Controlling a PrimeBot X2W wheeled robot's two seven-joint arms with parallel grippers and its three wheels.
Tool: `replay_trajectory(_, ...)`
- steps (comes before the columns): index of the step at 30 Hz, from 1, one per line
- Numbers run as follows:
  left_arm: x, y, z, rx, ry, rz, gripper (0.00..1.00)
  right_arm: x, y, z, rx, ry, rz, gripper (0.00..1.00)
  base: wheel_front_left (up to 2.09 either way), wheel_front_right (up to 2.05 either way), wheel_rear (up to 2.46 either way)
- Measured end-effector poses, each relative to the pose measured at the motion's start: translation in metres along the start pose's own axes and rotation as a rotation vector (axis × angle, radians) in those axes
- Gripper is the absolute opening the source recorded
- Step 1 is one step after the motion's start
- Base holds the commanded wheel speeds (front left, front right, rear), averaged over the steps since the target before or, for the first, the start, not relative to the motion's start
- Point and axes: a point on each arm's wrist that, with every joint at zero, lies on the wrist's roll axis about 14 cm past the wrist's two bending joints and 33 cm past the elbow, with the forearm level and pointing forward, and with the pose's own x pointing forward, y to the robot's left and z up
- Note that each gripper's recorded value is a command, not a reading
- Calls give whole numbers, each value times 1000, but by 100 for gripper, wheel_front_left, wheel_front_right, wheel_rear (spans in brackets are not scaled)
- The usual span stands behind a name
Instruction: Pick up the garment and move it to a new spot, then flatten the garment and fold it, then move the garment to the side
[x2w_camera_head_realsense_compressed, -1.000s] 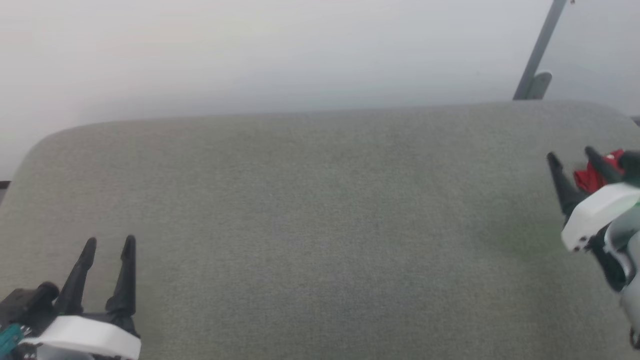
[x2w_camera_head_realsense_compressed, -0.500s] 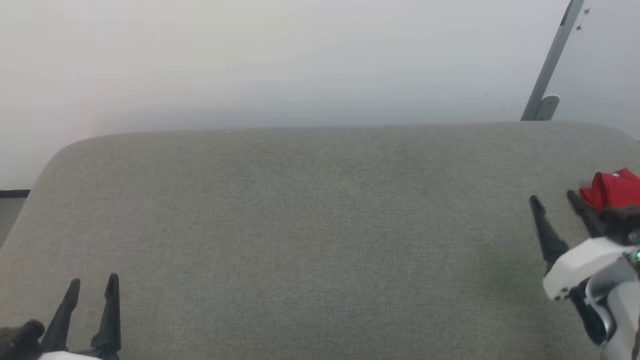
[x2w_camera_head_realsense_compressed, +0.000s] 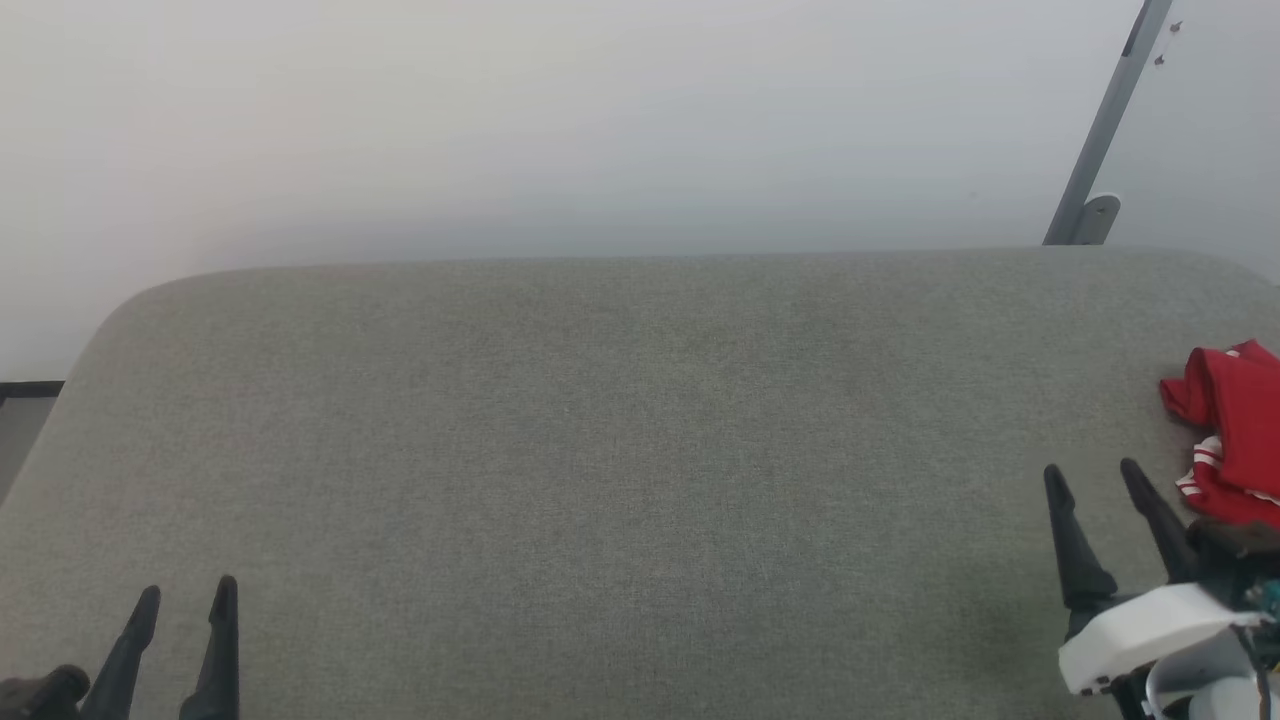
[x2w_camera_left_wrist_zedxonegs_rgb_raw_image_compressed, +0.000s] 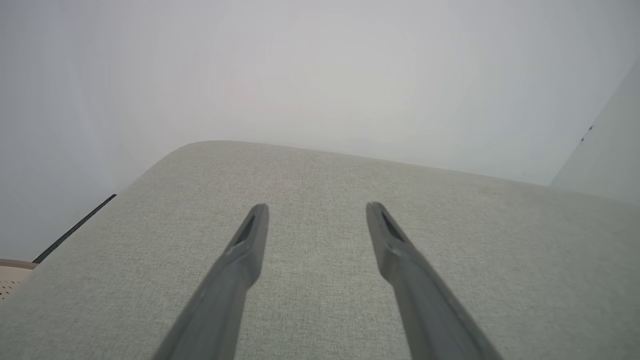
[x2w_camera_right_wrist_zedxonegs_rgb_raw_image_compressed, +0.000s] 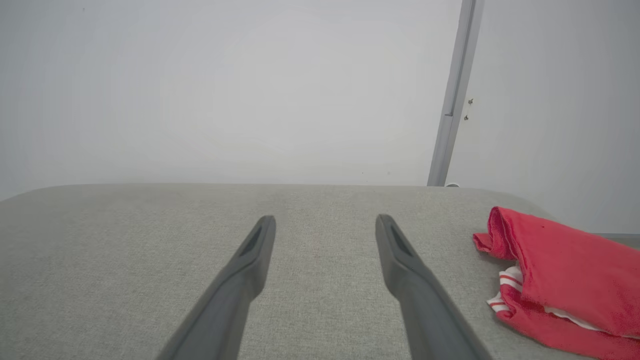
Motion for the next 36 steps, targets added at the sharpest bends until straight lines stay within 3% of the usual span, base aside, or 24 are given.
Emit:
replay_trajectory(33,-2,-8,-1,21,6,-29,100,-16,4,-12,23,19,-28,100,0,0,0)
replay_trajectory(34,-3,-9,-2,21,6,-32,0,-16,4,-12,24,20,-27,0,0,0,0)
replay_trajectory(36,-4,-11,-9,5,24,-26,0,-19,5,-19,33,38,-32,0,0,0,0)
